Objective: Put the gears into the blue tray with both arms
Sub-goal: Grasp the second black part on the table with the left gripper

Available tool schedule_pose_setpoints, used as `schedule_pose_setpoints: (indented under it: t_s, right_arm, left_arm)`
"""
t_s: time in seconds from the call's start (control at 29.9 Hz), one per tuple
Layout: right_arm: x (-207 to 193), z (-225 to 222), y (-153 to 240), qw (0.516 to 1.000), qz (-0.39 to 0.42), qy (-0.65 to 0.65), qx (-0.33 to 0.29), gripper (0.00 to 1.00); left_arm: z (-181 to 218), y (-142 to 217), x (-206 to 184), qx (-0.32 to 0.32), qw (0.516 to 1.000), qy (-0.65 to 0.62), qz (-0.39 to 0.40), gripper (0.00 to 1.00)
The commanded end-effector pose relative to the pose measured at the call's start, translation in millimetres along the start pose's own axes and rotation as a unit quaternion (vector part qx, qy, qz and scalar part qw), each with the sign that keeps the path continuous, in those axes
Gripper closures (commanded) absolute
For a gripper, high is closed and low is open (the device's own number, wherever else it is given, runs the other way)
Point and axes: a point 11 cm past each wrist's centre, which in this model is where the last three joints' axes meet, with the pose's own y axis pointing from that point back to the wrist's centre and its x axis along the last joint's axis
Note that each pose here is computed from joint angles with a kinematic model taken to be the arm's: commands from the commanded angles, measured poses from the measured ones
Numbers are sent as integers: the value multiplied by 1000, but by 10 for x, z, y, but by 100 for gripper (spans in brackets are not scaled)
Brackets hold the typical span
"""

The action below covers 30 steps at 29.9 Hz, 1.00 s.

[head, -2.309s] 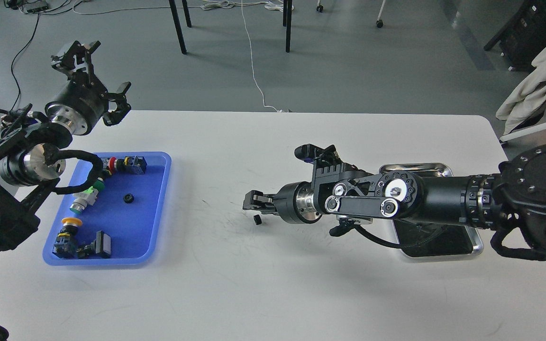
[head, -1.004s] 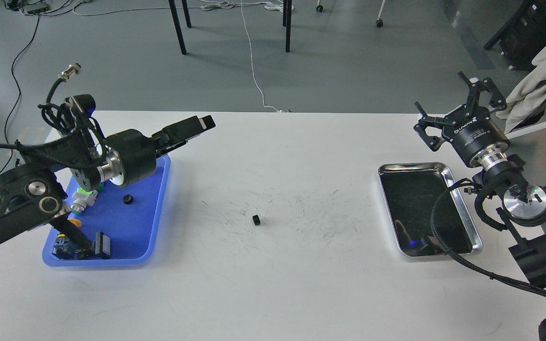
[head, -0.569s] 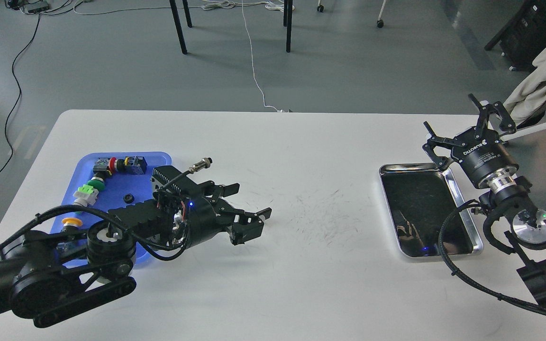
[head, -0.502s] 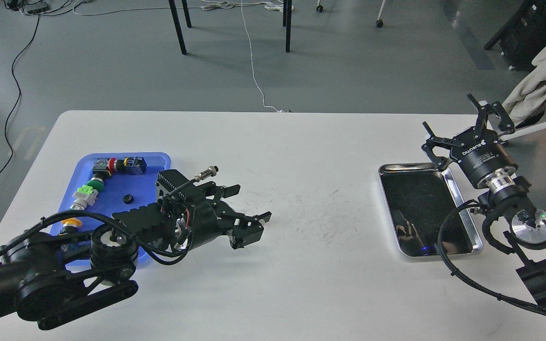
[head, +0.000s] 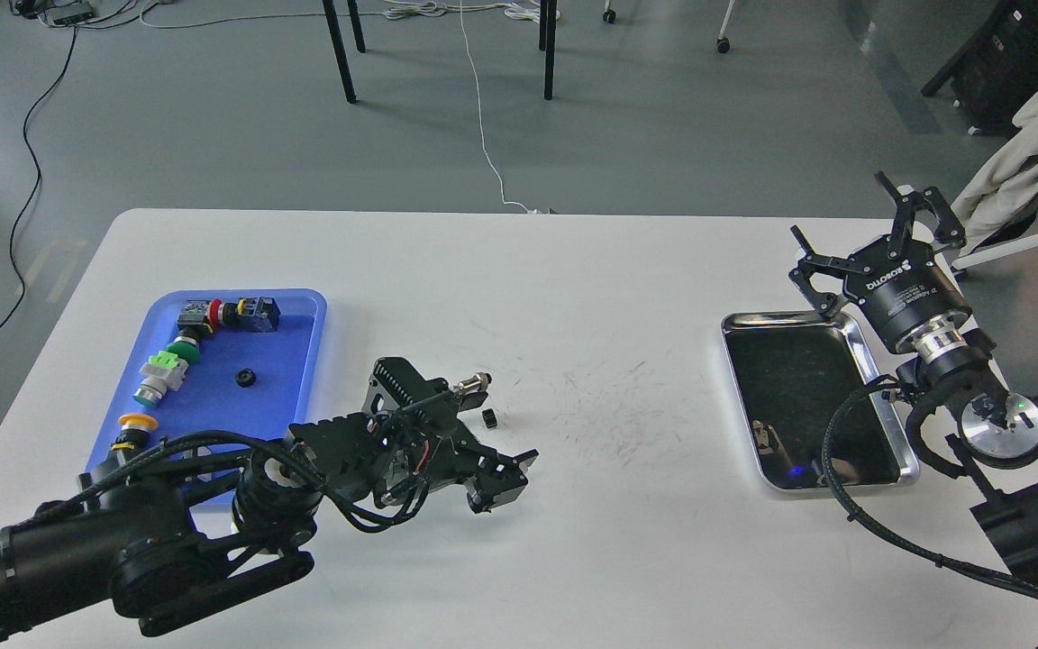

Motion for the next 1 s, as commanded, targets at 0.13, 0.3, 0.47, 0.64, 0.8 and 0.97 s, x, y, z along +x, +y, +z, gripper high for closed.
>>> schedule_pose_setpoints:
  t_s: [0.13,0.3,0.47,0.64,0.8,0.97]
  right_arm:
    - [8,6,8,1000,1,0,0,3]
    - [13,15,10,1000,2,0,-2,3]
    - [24,35,20,1000,3,0,-5,3]
    - [24,37,17,1000,3,1,-6,3]
    - [14,34,10,1000,2,1,-5,3]
    - [9,41,6,1000,1,2,-7,3]
  left_arm:
    - [-41,-144,-2,11,1000,1,-15,21]
    - [-34,-155,-32,11,1000,2,-24,28]
    - [-93,-163,-79,20,999,3,-32,38]
    - [-184,-175,-126,32,999,5,-41,43]
    - [-200,-169,-136,34,998,5,-43,49]
    - [-195,-169,-148,34,998,6,-43,49]
